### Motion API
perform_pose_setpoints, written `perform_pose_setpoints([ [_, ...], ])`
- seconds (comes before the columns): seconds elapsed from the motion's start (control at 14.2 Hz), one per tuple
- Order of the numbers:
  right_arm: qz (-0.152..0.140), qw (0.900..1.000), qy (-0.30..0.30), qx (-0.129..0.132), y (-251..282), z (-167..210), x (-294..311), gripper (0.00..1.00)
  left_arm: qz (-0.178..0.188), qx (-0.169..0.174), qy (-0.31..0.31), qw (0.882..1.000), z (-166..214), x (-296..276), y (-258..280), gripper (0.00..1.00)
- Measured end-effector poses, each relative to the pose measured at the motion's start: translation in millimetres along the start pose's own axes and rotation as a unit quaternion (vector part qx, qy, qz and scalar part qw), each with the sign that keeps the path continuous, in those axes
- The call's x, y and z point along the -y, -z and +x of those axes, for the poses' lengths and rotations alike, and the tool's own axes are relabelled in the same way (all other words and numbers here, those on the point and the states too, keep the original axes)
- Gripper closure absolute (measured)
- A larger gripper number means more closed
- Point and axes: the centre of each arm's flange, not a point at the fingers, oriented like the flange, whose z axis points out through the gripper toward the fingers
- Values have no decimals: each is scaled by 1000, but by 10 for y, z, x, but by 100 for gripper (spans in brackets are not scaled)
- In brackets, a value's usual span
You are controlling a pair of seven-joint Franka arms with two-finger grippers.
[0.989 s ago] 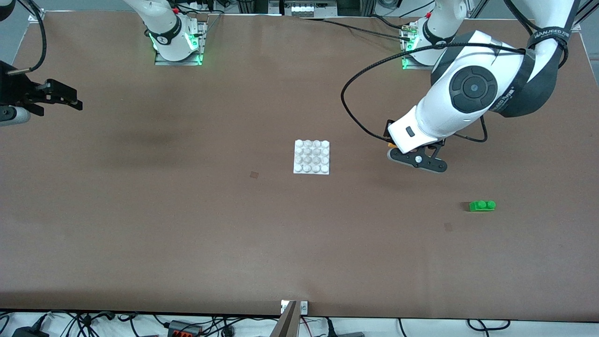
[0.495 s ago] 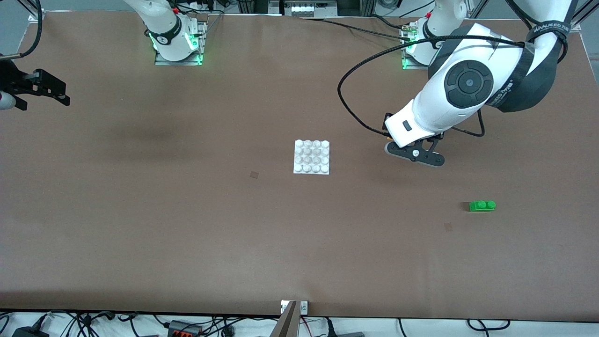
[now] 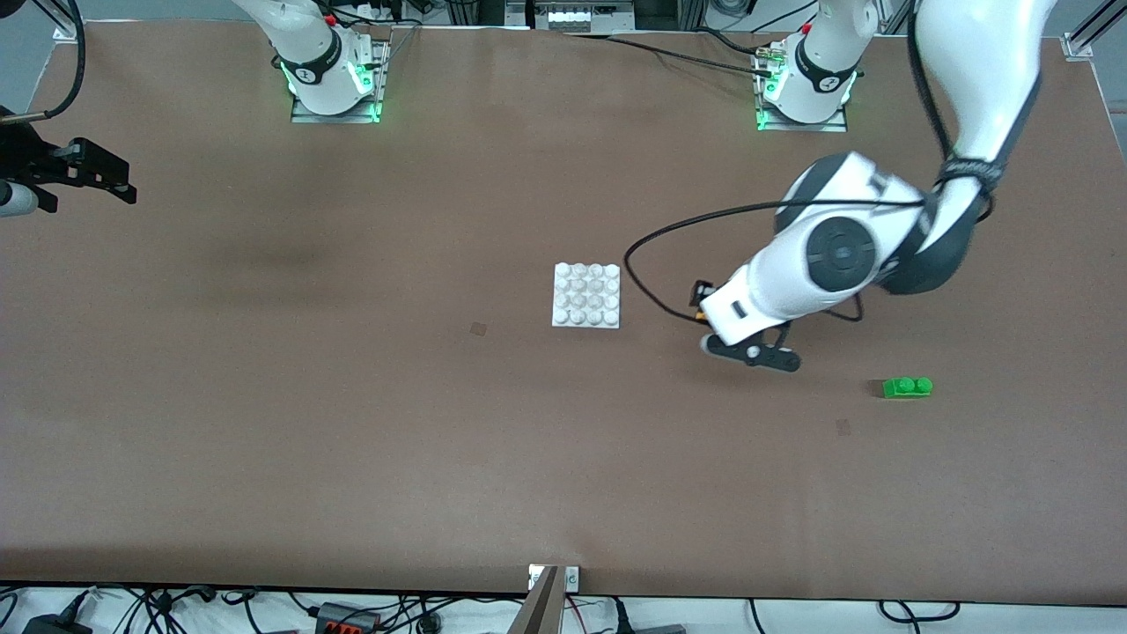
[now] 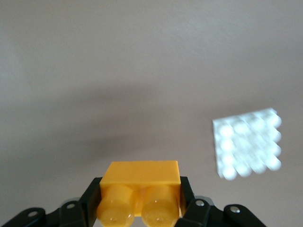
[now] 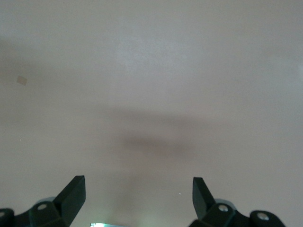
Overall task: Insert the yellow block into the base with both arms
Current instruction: 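Carry the yellow brick with the left gripper over the white base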
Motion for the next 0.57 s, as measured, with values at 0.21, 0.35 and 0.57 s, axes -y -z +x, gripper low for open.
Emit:
perform_pose_setpoints([
  [0.21,0,999,-33,0,0,-1,-8,0,14,-28,17,999,79,-453,-382,32],
  [0.35,2,999,-37,0,-1,0,-4,0,3,-34,14,999,88,-642,-449,32],
  [0.57,6,999,-49,-1,-1,3,8,0,1,-31,35,999,-48,-1078,-541,32],
])
